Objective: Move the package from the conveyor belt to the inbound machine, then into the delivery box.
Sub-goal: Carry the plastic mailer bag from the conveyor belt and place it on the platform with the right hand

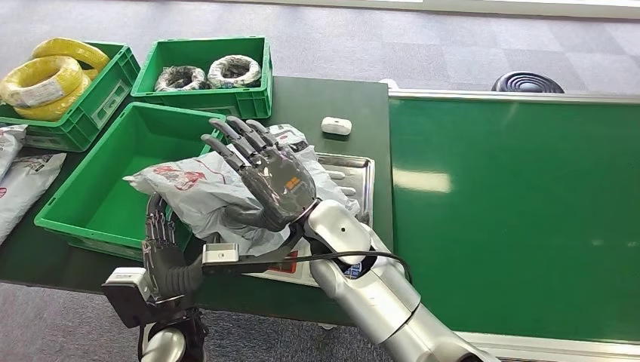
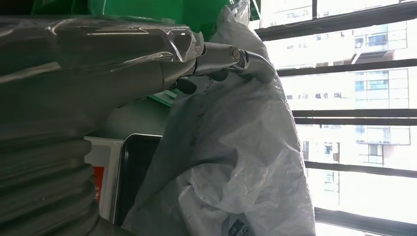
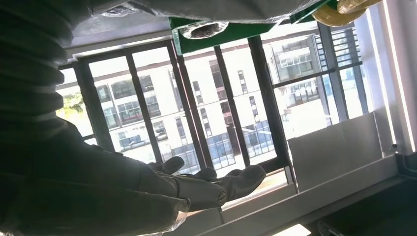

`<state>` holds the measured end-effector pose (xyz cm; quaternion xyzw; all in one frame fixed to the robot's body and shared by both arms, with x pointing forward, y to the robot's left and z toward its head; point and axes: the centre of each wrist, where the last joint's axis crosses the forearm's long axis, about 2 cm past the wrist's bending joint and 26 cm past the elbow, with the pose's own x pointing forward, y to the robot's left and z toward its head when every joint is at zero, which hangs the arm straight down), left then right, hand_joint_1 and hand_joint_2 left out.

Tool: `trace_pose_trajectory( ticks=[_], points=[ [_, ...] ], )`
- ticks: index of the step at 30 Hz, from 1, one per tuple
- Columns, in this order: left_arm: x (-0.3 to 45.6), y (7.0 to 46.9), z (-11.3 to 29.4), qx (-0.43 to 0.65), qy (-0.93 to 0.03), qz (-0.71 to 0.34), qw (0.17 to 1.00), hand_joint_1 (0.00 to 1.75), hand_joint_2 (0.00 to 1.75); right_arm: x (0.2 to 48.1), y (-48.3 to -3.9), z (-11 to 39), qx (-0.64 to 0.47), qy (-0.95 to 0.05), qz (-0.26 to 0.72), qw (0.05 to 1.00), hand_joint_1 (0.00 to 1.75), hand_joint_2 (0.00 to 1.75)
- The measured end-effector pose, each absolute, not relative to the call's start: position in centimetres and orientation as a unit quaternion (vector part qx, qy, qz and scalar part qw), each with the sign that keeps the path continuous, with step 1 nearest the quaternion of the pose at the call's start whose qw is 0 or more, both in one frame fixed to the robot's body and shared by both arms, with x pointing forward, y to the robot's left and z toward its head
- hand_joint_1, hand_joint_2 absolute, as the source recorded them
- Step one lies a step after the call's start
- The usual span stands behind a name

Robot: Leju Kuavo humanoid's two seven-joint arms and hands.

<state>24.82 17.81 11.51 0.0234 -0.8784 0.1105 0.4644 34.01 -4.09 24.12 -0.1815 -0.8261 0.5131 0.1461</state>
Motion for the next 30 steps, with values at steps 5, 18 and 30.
trace_pose_trajectory(
  ticks=[5,18,30],
  points=[
    [24.9,17.7,11.6,0.020,-0.878,0.112,0.464,0.00,1.75,34.2,-4.5,24.3,-0.194,-0.827,0.507,0.143,0.00,0.00],
    [25.2,18.8,13.5,0.076,-0.896,0.111,0.423,0.00,1.75,34.0,-9.1,28.7,-0.313,-0.920,0.225,0.069,0.00,0.00],
    [30.7,21.8,30.0,0.169,-0.961,0.177,0.129,0.00,1.75,31.1,-17.4,27.3,-0.293,-0.943,-0.072,0.141,0.00,0.00]
  ],
)
